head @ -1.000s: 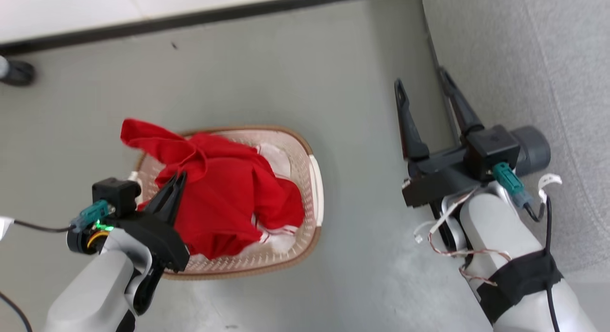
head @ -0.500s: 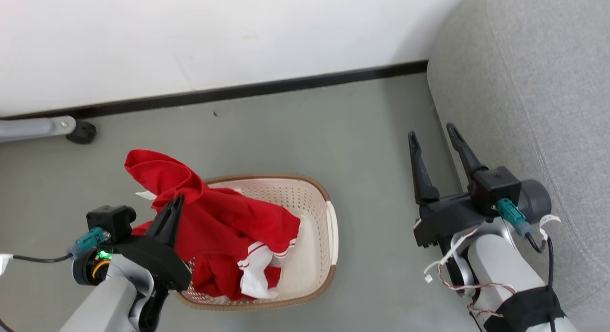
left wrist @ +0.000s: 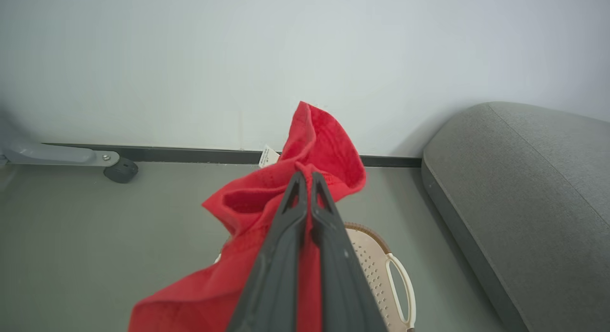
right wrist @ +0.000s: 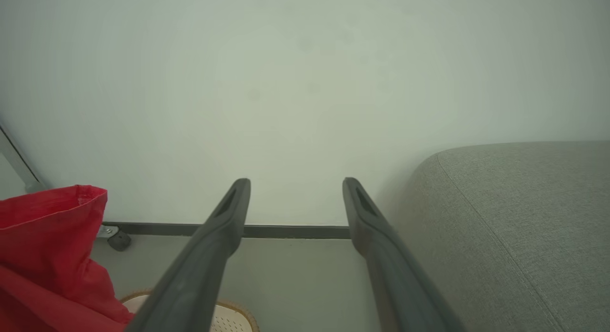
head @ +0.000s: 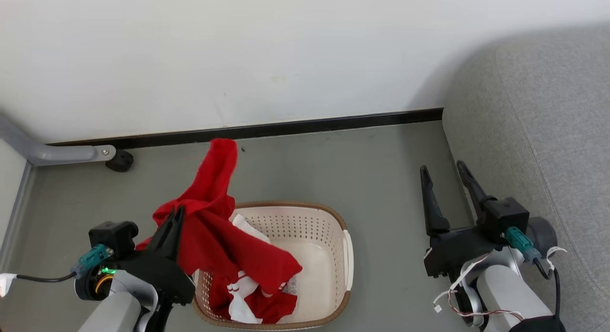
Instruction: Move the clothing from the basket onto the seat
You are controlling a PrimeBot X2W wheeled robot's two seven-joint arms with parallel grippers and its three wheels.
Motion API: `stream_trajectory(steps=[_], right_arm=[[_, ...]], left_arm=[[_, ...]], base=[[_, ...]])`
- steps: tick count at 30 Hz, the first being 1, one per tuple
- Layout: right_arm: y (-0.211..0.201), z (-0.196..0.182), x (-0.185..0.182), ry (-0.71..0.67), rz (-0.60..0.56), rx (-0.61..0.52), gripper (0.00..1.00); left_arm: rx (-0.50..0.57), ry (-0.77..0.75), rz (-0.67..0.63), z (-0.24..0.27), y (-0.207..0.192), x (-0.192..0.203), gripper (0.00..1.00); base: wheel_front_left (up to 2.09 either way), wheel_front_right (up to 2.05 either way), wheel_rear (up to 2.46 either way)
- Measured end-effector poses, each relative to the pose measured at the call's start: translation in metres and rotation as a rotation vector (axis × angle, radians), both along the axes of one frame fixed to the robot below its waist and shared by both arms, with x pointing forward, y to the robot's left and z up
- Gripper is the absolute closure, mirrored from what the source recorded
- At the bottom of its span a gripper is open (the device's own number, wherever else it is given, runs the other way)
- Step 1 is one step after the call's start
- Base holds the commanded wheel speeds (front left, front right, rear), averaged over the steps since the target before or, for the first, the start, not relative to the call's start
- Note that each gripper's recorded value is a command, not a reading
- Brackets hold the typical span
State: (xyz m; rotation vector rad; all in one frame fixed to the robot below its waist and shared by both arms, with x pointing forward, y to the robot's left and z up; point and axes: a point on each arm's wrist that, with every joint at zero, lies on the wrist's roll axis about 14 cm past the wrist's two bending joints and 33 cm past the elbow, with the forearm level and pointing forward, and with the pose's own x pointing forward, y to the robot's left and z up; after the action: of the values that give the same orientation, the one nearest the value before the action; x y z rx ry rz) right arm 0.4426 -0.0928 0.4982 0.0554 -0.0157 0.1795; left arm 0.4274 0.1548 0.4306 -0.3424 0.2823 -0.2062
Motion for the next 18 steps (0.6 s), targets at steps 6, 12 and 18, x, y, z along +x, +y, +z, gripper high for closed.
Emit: stream_trajectory(steps=[6, 12, 18], right_arm=[[0.006, 0.008, -0.007, -0.017, 0.025, 0.009, 0.0], [0.008, 0.012, -0.016, -0.022, 0.038, 0.024, 0.0], [0.007, 0.013, -0.02, -0.025, 0.035, 0.026, 0.0]], left_arm=[[0.007, -0.044, 0.025, 0.014, 0.007, -0.01, 1.0], [0.009, -0.082, 0.029, 0.025, 0.005, -0.02, 1.0], [0.005, -0.105, 0.036, 0.03, 0.005, -0.023, 1.0]], base=[[0.0, 0.0, 0.0], [0.0, 0.0, 0.0], [0.0, 0.0, 0.0]])
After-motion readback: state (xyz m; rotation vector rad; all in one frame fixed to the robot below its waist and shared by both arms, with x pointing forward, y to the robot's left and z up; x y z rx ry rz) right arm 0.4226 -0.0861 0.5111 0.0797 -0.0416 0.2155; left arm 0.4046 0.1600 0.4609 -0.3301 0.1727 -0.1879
